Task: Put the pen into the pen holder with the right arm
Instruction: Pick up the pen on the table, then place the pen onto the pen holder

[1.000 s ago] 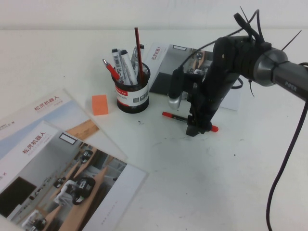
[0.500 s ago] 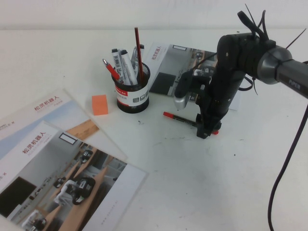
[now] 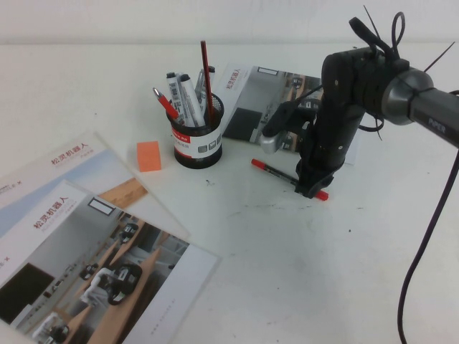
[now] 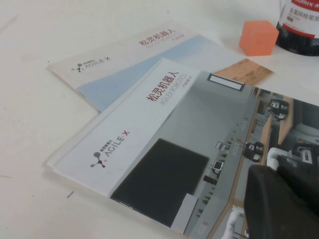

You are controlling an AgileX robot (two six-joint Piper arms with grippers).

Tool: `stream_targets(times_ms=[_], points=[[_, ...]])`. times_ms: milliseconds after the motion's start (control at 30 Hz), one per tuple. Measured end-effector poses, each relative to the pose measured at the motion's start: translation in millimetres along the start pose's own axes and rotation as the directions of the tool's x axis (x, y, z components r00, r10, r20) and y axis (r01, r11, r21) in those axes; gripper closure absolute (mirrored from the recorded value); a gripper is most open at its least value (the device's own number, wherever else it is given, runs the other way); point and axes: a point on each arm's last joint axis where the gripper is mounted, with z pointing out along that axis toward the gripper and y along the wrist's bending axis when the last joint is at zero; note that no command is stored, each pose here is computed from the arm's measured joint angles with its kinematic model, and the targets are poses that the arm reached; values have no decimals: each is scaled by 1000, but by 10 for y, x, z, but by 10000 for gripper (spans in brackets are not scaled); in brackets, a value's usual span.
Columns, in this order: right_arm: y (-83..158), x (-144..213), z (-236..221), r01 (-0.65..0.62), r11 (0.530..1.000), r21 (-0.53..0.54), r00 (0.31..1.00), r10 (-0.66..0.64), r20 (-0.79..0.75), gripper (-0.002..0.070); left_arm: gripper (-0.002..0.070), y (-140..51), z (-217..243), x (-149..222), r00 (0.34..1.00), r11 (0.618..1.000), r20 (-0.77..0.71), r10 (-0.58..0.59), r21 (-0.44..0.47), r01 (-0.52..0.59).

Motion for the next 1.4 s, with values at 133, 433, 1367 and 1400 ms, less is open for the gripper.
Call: stream_targets(times_ms=[133,433,1367,1400], points=[[20,-59,-44,-95,994,-44,995,97,29,567,676,0,0,0,1000,1000,0,0,0,0],[176,-275,-712,-290,941,-173,803,338,491,568,676,0,0,0,1000,1000,0,0,0,0],[778,-7,-638,-188,968,-164,1,167,986,568,676,0,0,0,1000,1000,0,0,0,0],[801,-10,-613,-141,978,-152,14,155,988,568,676,0,0,0,1000,1000,0,0,0,0]])
